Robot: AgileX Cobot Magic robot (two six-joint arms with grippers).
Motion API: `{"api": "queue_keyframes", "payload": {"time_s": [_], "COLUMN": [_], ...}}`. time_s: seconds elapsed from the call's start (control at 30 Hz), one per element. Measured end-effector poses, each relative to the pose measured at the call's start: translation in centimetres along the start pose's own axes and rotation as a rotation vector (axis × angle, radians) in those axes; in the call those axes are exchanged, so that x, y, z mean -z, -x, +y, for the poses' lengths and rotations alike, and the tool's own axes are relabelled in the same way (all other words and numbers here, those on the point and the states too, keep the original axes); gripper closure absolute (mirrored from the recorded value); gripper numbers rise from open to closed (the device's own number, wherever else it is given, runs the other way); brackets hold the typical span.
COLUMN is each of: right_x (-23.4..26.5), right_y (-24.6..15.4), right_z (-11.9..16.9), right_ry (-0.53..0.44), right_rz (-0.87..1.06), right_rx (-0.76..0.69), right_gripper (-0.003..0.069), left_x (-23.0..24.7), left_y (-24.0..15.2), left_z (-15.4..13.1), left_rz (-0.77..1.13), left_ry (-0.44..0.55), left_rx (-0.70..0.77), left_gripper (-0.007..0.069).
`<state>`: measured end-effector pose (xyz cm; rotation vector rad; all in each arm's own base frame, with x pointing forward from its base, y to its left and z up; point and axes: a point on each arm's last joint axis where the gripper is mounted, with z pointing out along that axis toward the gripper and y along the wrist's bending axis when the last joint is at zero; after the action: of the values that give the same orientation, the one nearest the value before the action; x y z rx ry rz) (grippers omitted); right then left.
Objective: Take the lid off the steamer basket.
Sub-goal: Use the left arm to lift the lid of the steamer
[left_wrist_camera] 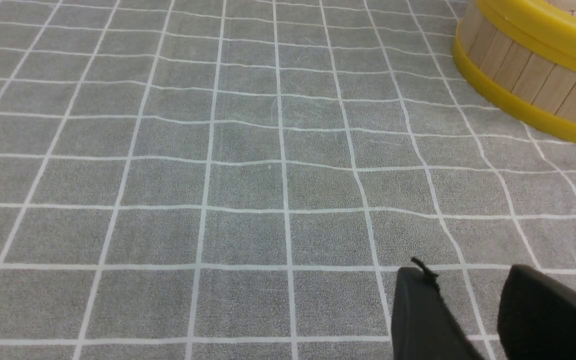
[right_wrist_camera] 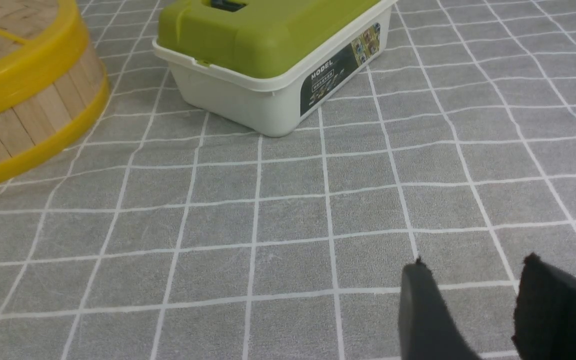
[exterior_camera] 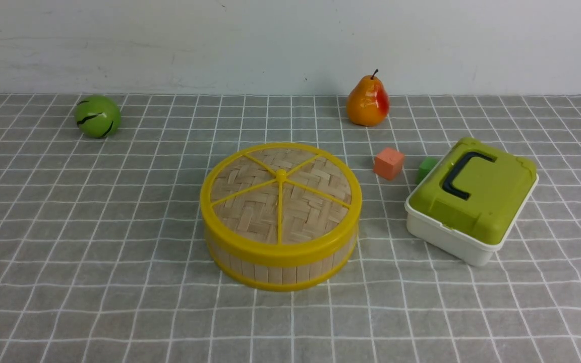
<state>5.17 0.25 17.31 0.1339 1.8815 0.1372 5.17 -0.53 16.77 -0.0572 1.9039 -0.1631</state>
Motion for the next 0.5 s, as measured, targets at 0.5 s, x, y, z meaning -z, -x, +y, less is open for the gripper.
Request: {"api": "queue_keyframes", "payload": {"time_s": [0.5], "right_x": [0.0], "right_y": [0.0], "right_z": [0.0], "right_ry": [0.0], "right_rz": [0.0], "right_rx": [0.0], "right_gripper": [0.0418], "left_x": [2.1], "left_y": [5.7], "left_z": [-0.6], "left_rz": [-0.684], "left_ry": [-0.069], "left_rx": [-0.002], "left_gripper": [0.0389]}}
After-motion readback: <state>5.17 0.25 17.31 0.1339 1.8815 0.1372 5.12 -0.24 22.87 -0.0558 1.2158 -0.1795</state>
